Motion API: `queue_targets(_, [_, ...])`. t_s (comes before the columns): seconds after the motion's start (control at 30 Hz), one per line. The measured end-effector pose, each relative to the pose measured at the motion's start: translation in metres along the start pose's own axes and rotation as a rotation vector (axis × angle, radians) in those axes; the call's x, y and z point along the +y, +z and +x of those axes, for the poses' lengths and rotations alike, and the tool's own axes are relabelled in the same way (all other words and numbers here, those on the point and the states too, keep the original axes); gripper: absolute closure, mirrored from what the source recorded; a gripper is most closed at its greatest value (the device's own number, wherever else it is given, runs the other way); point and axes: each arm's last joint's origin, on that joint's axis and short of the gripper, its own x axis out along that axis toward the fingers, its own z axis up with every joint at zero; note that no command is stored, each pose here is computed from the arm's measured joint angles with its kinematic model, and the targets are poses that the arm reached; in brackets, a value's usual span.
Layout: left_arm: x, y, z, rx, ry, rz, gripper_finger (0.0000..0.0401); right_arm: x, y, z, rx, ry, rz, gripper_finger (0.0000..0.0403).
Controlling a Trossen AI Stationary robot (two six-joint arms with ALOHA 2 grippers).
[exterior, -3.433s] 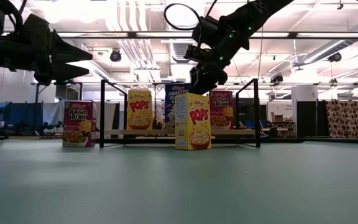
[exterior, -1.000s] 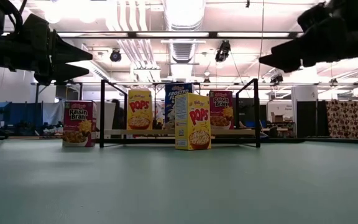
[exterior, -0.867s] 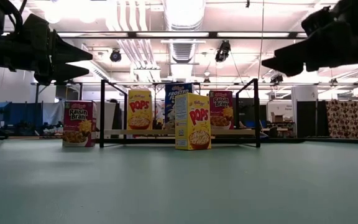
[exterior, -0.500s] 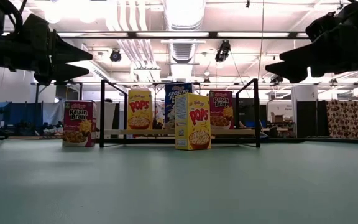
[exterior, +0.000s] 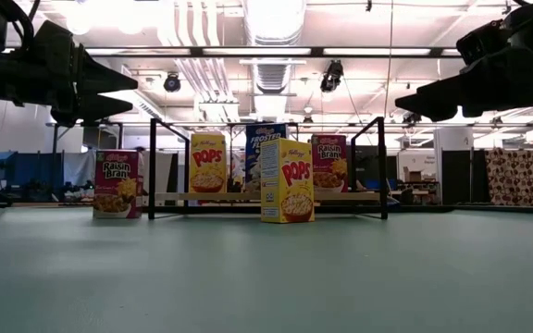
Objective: Stack cereal on shelf
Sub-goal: Put the yellow cereal box on the shelf aligned with the other yellow cereal boxes
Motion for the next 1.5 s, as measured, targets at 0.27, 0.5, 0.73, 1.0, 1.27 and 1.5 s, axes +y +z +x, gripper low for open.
queue_targets(0.27, [0.000,0.000,0.000,0.000,0.000,0.000,0.0001,0.000,0.000,0.000,0.001,0.000,0.000,0.0041])
queue_targets(0.5, [0.000,0.000,0.000,0.001,0.000,0.016,0.0001,0.000,0.000,0.000,0.002,0.000,0.001,0.0041])
queue_targets(0.73, [0.000,0.000,0.000,0.000,0.000,0.018,0.0001,0.000,0.000,0.000,0.002,0.000,0.002,0.0041])
queue_targets(1.0, [0.000,0.000,0.000,0.001,0.000,0.019,0.0001,0.000,0.000,0.000,0.002,0.000,0.001,0.0041])
queue_targets(1.27, [0.000,0.008,0.000,-0.078,-0.005,-0.034,0.0001,0.000,0.000,0.000,0.002,0.000,0.001,0.0041])
queue_targets(1.5, [-0.007,0.021,0.003,-0.073,-0.112,-0.134,0.0001,0.000,0.000,0.000,0.002,-0.001,0.001,0.0041])
